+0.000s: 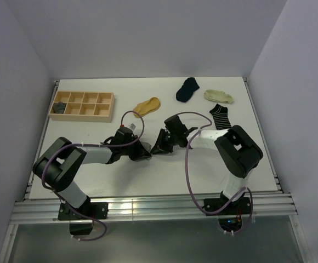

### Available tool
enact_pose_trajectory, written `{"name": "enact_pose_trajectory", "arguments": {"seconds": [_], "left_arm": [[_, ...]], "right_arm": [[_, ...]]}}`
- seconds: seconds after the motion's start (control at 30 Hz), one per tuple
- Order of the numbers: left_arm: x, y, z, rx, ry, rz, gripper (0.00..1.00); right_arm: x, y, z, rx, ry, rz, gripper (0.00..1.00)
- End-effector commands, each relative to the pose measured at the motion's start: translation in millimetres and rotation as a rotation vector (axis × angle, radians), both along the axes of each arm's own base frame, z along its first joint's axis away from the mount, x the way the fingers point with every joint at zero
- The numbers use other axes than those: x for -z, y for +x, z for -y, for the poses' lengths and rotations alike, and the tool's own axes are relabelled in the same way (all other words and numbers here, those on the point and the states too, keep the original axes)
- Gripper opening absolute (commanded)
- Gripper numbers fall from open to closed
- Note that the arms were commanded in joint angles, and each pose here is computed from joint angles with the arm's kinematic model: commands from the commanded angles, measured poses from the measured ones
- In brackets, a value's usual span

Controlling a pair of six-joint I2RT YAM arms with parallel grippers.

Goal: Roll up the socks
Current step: Roll the sock at the center of the board.

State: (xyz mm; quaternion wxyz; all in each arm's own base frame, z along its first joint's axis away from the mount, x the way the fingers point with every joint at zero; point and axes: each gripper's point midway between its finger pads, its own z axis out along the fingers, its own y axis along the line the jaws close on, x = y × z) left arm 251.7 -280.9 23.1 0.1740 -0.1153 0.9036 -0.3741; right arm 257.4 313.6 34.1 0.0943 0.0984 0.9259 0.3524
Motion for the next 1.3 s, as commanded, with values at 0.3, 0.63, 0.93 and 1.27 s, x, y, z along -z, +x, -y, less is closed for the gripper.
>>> {"name": "enact_pose_trajectory", "arguments": {"seconds": [0.3,0.63,0.93,1.27], "left_arm": [[3.1,-1.8,-2.0,0.006,0.000,-0.007,0.00],[5.2,-3.6,-0.6,0.022,-0.003,-0.012,0.00],[-2.5,2.9,-3.2,0.032,0.032,0.039,0.14],[-42.3,13.0,-21.3,-0.021,0.269,0.277,0.41]], "right_arm": [[-7.3,26.2,-19.1,0.015,0.009,0.043,0.17],[-2.3,27.8,-20.2,0.025,0.001,0.030,0.15],[30.4,24.8,-4.8,0.042,-0.145,-0.027,0.05],[33.3,21.4,-0.1,0.036,-0.192,-0.060,0.04]]}}
